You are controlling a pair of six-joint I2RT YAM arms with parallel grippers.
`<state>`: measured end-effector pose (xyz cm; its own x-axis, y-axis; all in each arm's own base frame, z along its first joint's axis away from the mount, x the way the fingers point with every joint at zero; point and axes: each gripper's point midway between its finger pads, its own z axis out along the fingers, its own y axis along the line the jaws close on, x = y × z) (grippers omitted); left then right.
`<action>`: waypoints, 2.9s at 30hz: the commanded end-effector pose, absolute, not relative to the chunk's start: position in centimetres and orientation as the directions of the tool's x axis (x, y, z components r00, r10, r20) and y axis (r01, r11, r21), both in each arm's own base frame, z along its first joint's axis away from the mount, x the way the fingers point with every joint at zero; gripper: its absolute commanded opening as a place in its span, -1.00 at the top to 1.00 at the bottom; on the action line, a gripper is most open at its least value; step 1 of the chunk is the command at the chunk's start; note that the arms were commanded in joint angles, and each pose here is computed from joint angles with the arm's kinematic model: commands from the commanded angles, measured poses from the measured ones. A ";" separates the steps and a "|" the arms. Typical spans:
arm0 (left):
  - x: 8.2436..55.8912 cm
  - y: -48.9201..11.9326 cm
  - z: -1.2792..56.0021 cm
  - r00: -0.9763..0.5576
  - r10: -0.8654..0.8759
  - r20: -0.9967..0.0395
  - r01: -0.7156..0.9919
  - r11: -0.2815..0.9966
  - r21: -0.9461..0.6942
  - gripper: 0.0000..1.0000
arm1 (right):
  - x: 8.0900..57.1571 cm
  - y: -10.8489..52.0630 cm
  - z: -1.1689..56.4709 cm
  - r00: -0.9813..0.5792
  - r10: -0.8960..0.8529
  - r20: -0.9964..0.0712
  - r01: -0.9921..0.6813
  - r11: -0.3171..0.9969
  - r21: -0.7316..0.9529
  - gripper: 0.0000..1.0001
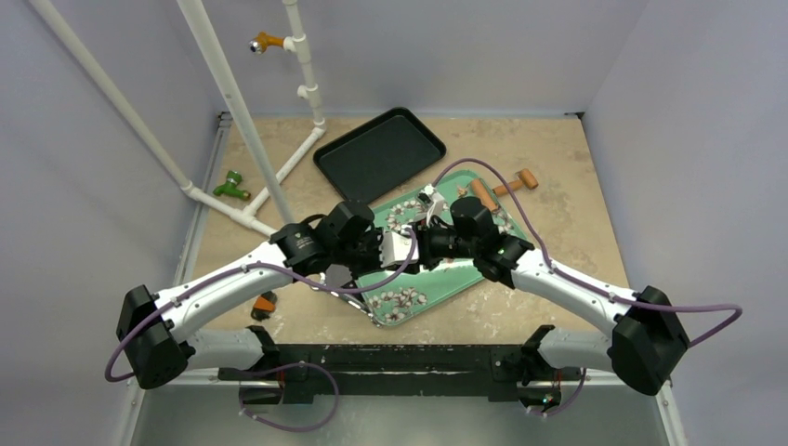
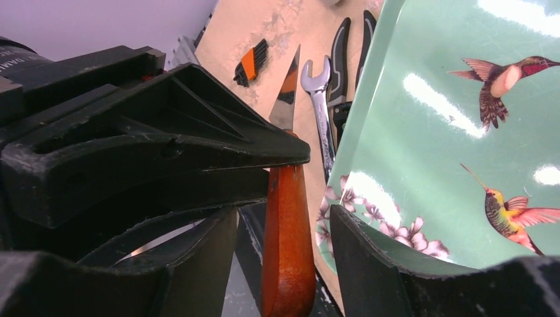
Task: Roll out the dumpling wrappers from the dough
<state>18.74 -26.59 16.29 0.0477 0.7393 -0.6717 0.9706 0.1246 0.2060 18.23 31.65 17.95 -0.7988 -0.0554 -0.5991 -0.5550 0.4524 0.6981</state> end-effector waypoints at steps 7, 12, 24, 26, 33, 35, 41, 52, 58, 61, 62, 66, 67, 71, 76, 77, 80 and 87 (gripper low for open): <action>20.3 -28.3 18.8 0.047 0.682 -0.730 0.956 0.181 0.230 1.00 | 19.5 32.7 20.9 -0.765 0.007 -0.644 -0.584 0.414 0.698 0.26; 20.6 -28.2 18.7 0.047 0.688 -0.724 0.952 0.190 0.242 1.00 | 19.5 32.5 21.0 -0.767 0.008 -0.642 -0.576 0.431 0.694 0.59; 18.9 -28.9 20.4 0.064 0.644 -0.763 0.973 0.128 0.190 -0.58 | 22.6 29.9 21.6 -0.711 0.054 -0.701 -0.520 0.631 0.575 1.00; 19.3 -28.6 22.0 0.079 0.628 -0.774 0.964 0.149 0.219 -0.60 | 23.5 28.8 23.0 -0.674 0.073 -0.735 -0.512 0.672 0.535 1.00; 19.8 -28.2 25.5 0.043 0.622 -0.781 0.958 0.196 0.209 -0.62 | 27.3 21.8 27.6 -0.570 0.219 -0.792 -0.377 0.787 0.489 1.00; 20.2 -28.6 25.3 0.022 0.632 -0.775 0.960 0.204 0.194 -0.63 | 28.0 20.5 28.4 -0.547 0.240 -0.802 -0.363 0.795 0.485 1.00; 23.7 -28.9 24.4 -0.123 0.684 -0.719 0.944 0.304 0.127 -0.62 | 31.3 13.8 29.8 -0.474 0.228 -0.851 -0.171 0.924 0.342 1.00; 32.2 -32.8 18.3 -0.336 0.704 -0.626 0.907 0.420 -0.015 -0.54 | 33.1 9.3 27.2 -0.567 0.343 -0.749 0.000 0.909 0.416 1.00; 34.4 -35.9 18.4 -0.375 0.611 -0.697 0.881 0.469 -0.062 -0.48 | 30.6 9.2 23.7 -0.699 0.330 -0.634 0.075 0.916 0.394 1.00; 35.8 -36.4 17.4 -0.419 0.580 -0.699 0.846 0.530 -0.067 -0.46 | 29.8 9.5 22.3 -0.739 0.305 -0.601 0.062 0.918 0.391 1.00; 36.1 -36.3 17.0 -0.425 0.582 -0.694 0.838 0.542 -0.058 -0.43 | 29.7 9.3 22.1 -0.744 0.292 -0.600 0.061 0.925 0.375 1.00; 36.5 -36.5 14.1 -0.457 0.590 -0.666 0.818 0.573 -0.054 -0.32 | 29.4 9.0 21.9 -0.748 0.267 -0.607 0.045 0.934 0.354 1.00; 36.8 -36.6 13.2 -0.468 0.584 -0.664 0.807 0.588 -0.052 -0.29 | 29.3 9.2 22.0 -0.751 0.266 -0.604 0.041 0.932 0.359 1.00; 36.8 -37.6 11.8 -0.473 0.588 -0.656 0.808 0.587 -0.056 -0.12 | 29.4 9.8 21.9 -0.756 0.257 -0.601 0.013 0.925 0.380 1.00; 35.2 -38.7 12.5 -0.450 0.606 -0.656 0.834 0.548 -0.067 -0.05 | 29.8 10.5 21.4 -0.772 0.253 -0.584 -0.004 0.916 0.402 1.00; 35.2 -38.4 12.0 -0.440 0.622 -0.648 0.834 0.551 -0.038 -0.05 | 29.8 10.5 21.4 -0.773 0.248 -0.584 -0.010 0.915 0.402 1.00; 36.0 -38.0 10.7 -0.415 0.654 -0.632 0.834 0.551 0.023 -0.07 | 30.0 10.8 21.4 -0.772 0.243 -0.587 -0.027 0.911 0.412 1.00; 38.2 -37.1 9.8 -0.363 0.700 -0.615 0.826 0.547 0.134 0.05 | 30.9 10.7 20.7 -0.774 0.222 -0.593 -0.032 0.921 0.387 1.00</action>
<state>35.82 -37.76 9.52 -0.4112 0.6840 -0.6025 0.8423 0.5378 0.0357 29.59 10.05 19.77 -0.8008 0.2451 -0.5465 0.0266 0.9261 0.3764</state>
